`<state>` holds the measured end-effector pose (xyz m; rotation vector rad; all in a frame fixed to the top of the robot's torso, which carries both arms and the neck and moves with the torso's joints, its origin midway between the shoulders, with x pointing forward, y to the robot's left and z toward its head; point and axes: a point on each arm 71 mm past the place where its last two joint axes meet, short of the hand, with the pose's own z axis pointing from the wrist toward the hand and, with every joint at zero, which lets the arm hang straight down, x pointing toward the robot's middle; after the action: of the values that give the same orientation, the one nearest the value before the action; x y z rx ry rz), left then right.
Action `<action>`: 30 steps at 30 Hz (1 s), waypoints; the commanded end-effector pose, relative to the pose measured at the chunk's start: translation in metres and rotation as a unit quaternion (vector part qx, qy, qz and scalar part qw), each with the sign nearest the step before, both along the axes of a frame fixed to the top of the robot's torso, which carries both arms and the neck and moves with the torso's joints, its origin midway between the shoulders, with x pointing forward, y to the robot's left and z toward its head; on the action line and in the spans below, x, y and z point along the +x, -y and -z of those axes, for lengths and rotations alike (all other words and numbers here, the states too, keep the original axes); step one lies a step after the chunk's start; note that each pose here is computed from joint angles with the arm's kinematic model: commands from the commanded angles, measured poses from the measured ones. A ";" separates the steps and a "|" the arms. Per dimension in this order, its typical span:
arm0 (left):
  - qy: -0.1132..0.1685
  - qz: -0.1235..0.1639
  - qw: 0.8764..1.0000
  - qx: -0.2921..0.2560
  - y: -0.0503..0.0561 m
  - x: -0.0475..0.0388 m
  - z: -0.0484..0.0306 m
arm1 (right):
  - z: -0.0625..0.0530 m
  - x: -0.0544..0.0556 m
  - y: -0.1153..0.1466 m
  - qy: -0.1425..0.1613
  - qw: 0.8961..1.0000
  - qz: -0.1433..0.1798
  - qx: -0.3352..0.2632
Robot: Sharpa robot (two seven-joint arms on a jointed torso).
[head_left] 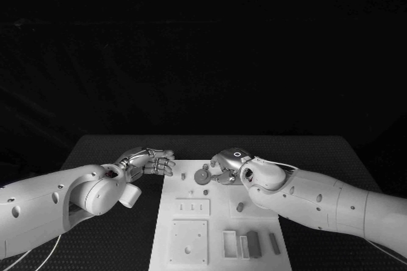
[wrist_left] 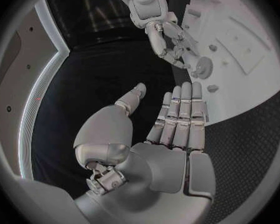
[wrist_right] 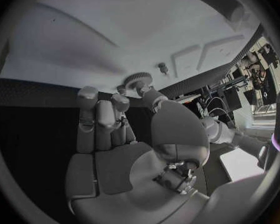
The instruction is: Assemble the parts on the task board
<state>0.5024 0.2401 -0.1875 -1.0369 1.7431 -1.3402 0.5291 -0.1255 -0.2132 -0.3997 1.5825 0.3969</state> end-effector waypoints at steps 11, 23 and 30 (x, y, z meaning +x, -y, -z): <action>0.012 -0.010 1.000 -0.002 -0.006 0.0042 -0.0024 | -0.036 0.007 0.065 0.014 0.997 0.031 0.072; 0.028 -0.012 0.999 0.009 -0.010 0.0074 -0.0031 | -0.033 0.019 0.142 -0.065 0.993 -0.007 0.094; 0.026 -0.012 1.000 0.010 -0.010 0.0077 -0.0025 | -0.029 0.025 0.170 -0.070 0.994 0.016 0.088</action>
<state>0.5095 0.2526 -0.1875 -1.0232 1.7085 -1.3085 0.5552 -0.2961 -0.1811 -0.1938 1.6422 0.4813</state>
